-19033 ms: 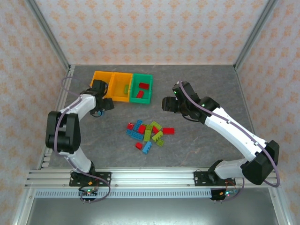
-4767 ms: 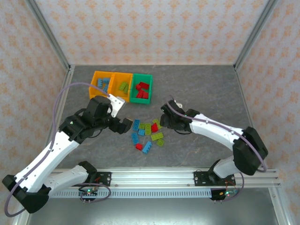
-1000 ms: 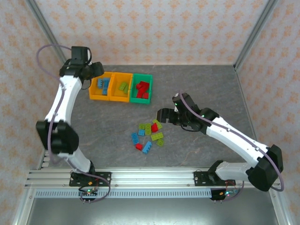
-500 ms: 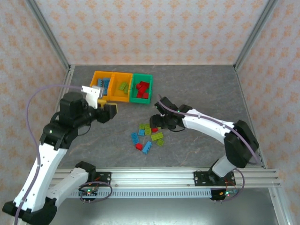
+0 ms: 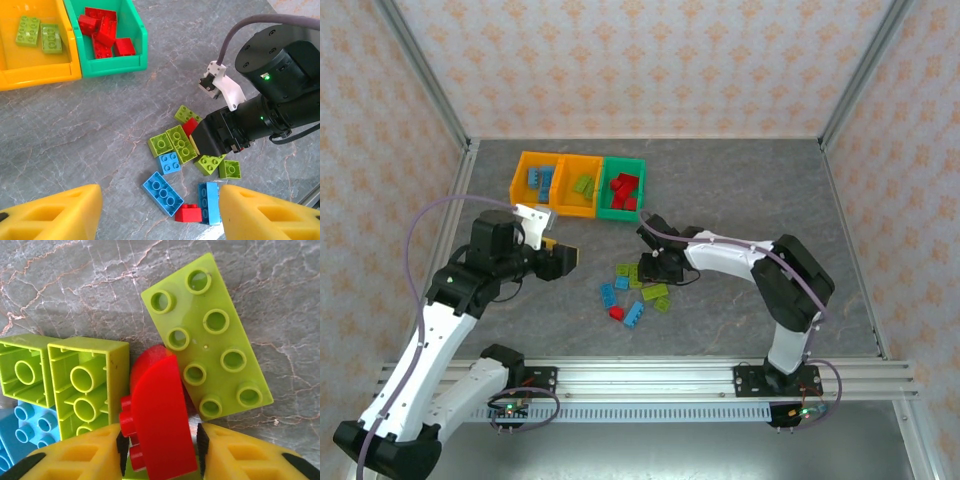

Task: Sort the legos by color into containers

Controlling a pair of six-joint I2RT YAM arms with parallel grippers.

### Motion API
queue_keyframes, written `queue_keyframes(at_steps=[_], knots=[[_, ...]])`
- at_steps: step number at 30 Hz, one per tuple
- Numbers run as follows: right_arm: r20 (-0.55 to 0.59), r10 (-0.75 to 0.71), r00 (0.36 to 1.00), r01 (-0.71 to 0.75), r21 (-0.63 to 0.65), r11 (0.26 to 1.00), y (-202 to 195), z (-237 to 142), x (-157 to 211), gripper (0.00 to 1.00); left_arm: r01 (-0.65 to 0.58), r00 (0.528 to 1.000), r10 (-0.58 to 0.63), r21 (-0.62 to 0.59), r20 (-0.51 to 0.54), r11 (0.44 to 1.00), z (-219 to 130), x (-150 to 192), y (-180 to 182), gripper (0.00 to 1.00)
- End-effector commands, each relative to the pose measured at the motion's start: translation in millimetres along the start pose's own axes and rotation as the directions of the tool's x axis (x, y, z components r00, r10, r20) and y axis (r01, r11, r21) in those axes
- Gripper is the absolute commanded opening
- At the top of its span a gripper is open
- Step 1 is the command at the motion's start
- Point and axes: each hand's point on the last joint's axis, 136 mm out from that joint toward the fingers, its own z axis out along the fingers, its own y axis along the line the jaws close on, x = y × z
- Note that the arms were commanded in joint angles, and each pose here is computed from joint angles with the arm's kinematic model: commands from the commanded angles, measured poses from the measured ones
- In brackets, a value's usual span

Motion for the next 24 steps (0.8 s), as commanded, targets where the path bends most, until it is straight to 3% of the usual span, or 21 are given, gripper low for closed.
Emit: queue_keyframes(at_steps=[1, 4, 9, 15, 20, 24], knots=[[0.055, 0.003, 0.998, -0.002, -0.024, 1.0, 9.4, -11.5, -11.7, 0.35, -0.028, 0.999, 0.028, -0.003, 0.021, 1.0, -3.4, -5.5, -1.3, 0.64], [0.1, -0.017, 0.995, 0.02, -0.031, 0.999, 10.5, -26.2, -16.2, 0.28, -0.03, 0.999, 0.03, -0.012, 0.024, 0.999, -4.2, -6.0, 0.0, 0.64], [0.219, -0.041, 0.975, 0.063, -0.093, 0.994, 22.0, -67.5, -27.3, 0.24, -0.028, 0.999, 0.028, -0.017, 0.022, 0.999, -4.2, -5.0, 0.9, 0.64], [0.445, -0.127, 0.886, 0.194, -0.108, 0.975, 56.4, -123.8, -78.1, 0.24, -0.026, 0.999, 0.027, -0.031, 0.029, 0.999, -4.7, -4.6, 3.6, 0.65], [0.507, -0.164, 0.846, 0.214, -0.041, 0.976, 76.2, -113.0, -152.6, 0.24, -0.011, 1.0, 0.011, -0.065, 0.0, 0.998, -0.6, 1.9, 11.1, 0.65], [0.5, -0.16, 0.851, 0.185, -0.001, 0.983, 79.1, -79.8, -205.4, 0.26, -0.001, 0.999, -0.006, -0.152, -0.044, 0.988, 2.8, 11.5, 27.9, 0.66]])
